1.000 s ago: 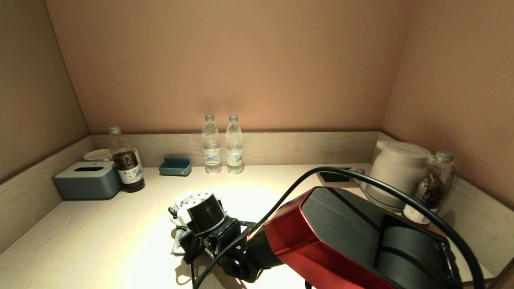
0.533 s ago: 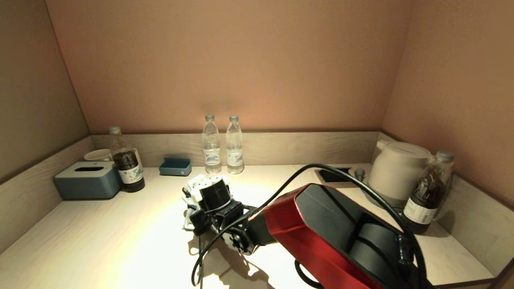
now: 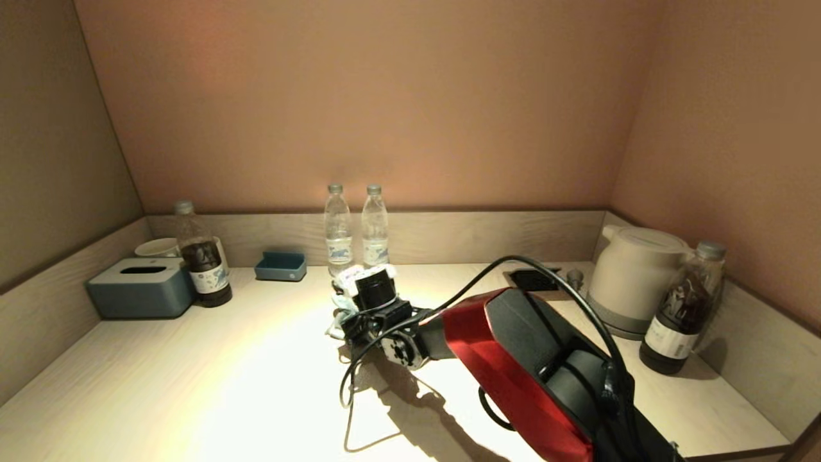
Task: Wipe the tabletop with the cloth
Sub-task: Sweep the stains on the table
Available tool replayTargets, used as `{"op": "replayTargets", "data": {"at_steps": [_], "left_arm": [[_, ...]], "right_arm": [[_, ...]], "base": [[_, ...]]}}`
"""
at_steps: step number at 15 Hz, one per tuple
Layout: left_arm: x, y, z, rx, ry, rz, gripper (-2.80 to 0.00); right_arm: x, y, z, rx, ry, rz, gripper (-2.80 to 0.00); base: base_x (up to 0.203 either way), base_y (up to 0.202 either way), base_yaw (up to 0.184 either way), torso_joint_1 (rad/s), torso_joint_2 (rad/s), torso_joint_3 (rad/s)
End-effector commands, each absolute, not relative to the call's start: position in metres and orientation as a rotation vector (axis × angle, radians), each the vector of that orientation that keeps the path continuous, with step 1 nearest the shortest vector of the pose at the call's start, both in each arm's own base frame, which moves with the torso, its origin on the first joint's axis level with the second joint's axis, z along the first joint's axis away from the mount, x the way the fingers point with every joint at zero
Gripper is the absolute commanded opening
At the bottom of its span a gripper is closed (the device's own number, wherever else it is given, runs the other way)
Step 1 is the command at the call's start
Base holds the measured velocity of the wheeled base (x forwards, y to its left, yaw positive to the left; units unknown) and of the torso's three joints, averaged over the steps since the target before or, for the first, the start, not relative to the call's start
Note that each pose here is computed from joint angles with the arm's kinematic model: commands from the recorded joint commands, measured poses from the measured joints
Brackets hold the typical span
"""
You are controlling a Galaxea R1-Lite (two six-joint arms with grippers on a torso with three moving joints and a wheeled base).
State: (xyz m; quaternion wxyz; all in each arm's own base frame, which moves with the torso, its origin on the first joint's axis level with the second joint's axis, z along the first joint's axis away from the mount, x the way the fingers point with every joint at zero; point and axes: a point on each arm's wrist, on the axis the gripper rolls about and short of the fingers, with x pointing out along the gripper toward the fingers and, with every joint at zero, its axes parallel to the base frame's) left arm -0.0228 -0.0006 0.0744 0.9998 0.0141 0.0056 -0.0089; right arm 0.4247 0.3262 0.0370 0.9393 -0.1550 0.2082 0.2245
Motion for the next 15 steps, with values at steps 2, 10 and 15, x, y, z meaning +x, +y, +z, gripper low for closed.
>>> {"op": "replayTargets", "data": {"at_steps": [2,10,15], "left_arm": [[-0.023,-0.001,0.074,0.029,0.01,-0.017,-2.8],[-0.023,-0.001,0.074,0.029,0.01,-0.019,-2.8],[-0.023,-0.001,0.074,0.029,0.01,-0.017,-2.8]], "right_arm": [[0.441,0.305,0.038,-0.318,0.425,0.414,-2.8],[0.471,0.258,0.045,-0.295,0.399,0.308,-2.8],[0.475,0.253,0.034,-0.3,0.419,0.309,-2.8]], "base": [[0.0,0.0,0.0,0.0,0.0,0.0],[0.0,0.0,0.0,0.0,0.0,0.0],[0.0,0.0,0.0,0.0,0.0,0.0]]}}
